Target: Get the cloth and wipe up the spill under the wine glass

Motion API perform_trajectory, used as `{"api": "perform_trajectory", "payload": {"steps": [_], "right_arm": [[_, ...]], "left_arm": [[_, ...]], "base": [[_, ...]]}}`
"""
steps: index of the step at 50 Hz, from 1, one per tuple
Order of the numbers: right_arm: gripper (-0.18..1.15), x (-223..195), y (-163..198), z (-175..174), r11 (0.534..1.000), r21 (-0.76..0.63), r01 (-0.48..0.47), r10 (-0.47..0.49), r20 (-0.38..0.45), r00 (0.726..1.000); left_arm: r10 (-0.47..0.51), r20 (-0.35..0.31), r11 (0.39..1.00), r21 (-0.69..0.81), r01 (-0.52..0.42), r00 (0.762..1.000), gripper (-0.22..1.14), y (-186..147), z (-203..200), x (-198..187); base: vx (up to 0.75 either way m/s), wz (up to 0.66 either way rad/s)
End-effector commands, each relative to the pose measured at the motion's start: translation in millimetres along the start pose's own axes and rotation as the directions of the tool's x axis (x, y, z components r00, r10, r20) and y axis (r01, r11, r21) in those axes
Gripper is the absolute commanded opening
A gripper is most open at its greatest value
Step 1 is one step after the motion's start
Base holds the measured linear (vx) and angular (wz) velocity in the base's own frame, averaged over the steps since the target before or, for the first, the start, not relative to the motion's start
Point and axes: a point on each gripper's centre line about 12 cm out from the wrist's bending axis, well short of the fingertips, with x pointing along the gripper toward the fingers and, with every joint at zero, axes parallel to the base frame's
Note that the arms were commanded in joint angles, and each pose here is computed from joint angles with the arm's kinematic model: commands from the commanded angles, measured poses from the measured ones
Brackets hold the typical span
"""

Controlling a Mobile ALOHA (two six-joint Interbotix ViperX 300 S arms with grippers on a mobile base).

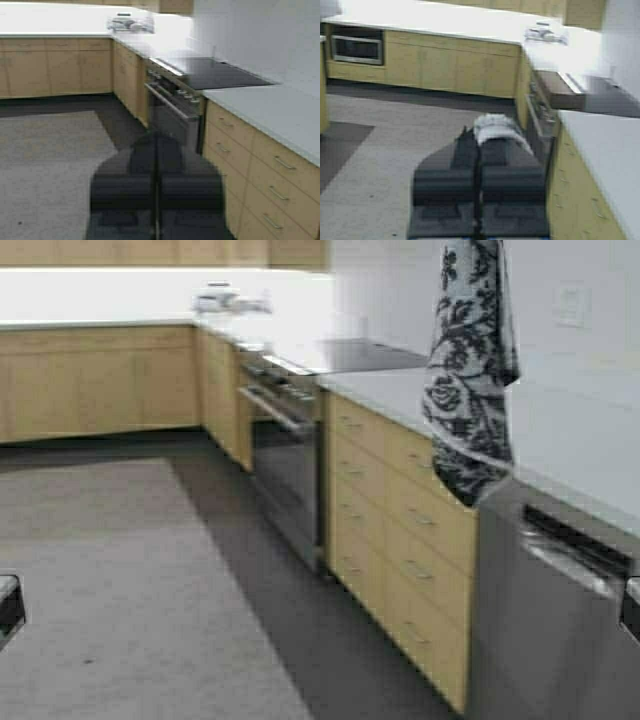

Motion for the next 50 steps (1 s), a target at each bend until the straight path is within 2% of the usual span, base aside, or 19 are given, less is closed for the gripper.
{"api": "perform_trajectory", "payload": {"steps": [1, 15, 27, 50], "right_arm": [[0.07, 2.6, -9.4, 6.0, 0.999, 0.000, 0.032, -0.032, 0.026, 0.999], [0.07, 0.7, -11.2, 9.9, 0.999, 0.007, 0.038, -0.039, 0.037, 0.999], [0.07, -1.4, -11.5, 12.3, 0.997, 0.073, 0.036, -0.039, 0.045, 0.998], [0.07, -4.5, -12.1, 18.9, 0.996, 0.077, 0.036, -0.041, 0.065, 0.997]], "left_arm": [[0.001, 0.003, 1.000, 0.000, -0.001, 1.000, 0.03, 0.0, 2.7, 2.5], [0.002, 0.000, 1.000, -0.001, -0.002, 1.000, 0.03, 0.1, 1.5, 2.3], [0.002, -0.004, 1.000, 0.002, -0.002, 1.000, 0.03, 0.2, -0.1, 2.2], [0.002, -0.001, 1.000, 0.002, -0.002, 1.000, 0.03, 0.2, 1.1, 2.6]], "base": [[-0.02, 0.46], [-0.01, 0.51], [-0.01, 0.61], [0.02, 0.54]]}}
